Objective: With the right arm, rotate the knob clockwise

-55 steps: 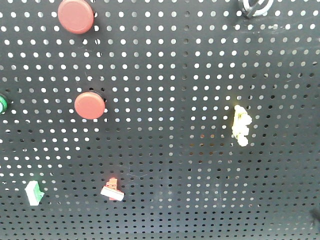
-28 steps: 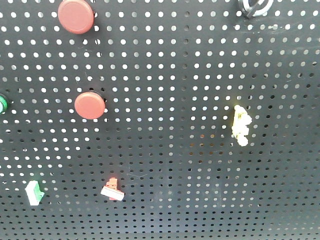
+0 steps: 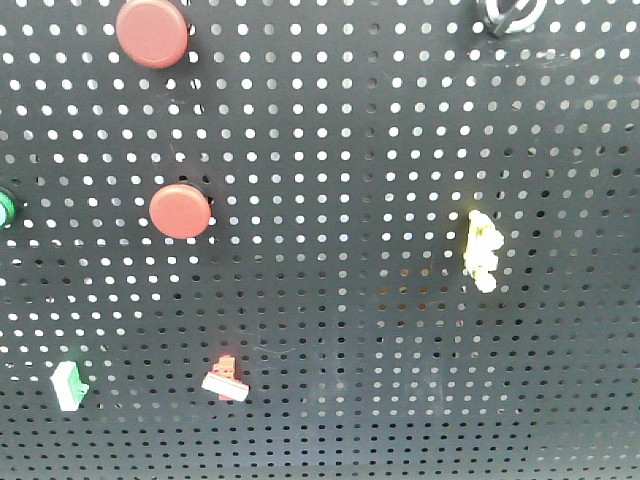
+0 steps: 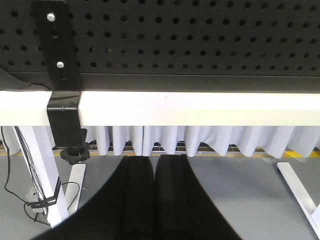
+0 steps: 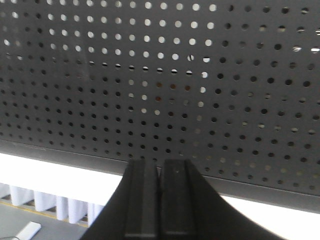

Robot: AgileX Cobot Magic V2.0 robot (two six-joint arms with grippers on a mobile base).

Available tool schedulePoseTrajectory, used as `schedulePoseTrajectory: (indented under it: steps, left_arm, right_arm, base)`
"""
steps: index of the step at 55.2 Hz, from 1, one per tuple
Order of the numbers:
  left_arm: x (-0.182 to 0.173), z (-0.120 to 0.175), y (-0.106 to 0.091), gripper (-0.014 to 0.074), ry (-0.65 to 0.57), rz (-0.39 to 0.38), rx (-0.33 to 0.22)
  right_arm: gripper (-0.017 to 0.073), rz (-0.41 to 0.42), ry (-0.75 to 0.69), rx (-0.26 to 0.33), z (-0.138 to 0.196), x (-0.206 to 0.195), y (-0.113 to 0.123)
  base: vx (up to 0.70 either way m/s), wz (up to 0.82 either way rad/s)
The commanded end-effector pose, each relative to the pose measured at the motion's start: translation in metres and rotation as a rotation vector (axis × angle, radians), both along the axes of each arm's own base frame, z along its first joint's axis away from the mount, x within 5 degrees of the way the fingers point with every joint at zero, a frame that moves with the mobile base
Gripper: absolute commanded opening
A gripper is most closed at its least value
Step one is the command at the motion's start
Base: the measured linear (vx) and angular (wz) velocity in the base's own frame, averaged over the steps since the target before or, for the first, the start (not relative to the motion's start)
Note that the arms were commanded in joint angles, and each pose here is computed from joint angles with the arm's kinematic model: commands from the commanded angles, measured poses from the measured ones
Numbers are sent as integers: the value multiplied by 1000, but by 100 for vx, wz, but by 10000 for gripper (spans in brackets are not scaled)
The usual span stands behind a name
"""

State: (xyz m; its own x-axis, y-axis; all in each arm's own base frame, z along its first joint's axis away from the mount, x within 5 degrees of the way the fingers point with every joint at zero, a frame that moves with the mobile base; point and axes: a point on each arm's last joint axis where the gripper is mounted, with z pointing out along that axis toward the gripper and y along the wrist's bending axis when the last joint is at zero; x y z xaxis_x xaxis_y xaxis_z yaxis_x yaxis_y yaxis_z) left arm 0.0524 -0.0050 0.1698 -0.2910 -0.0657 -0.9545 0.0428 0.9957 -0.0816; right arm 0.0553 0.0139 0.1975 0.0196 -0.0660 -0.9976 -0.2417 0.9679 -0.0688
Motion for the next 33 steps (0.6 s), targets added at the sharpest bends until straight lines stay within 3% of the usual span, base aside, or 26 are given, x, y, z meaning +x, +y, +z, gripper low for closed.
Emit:
schedulePoseTrajectory:
  steps: [1,33]
  left_arm:
    - [2,4,1,-6,-78,12,-17]
    - [2,4,1,-6,-78,12,-18]
  right_arm:
    - [-8,-11,-84,2,6,-1,-1]
    - [-8,-9,-85,0,6,-1,-1]
  base:
    - [0,0]
    - [0,0]
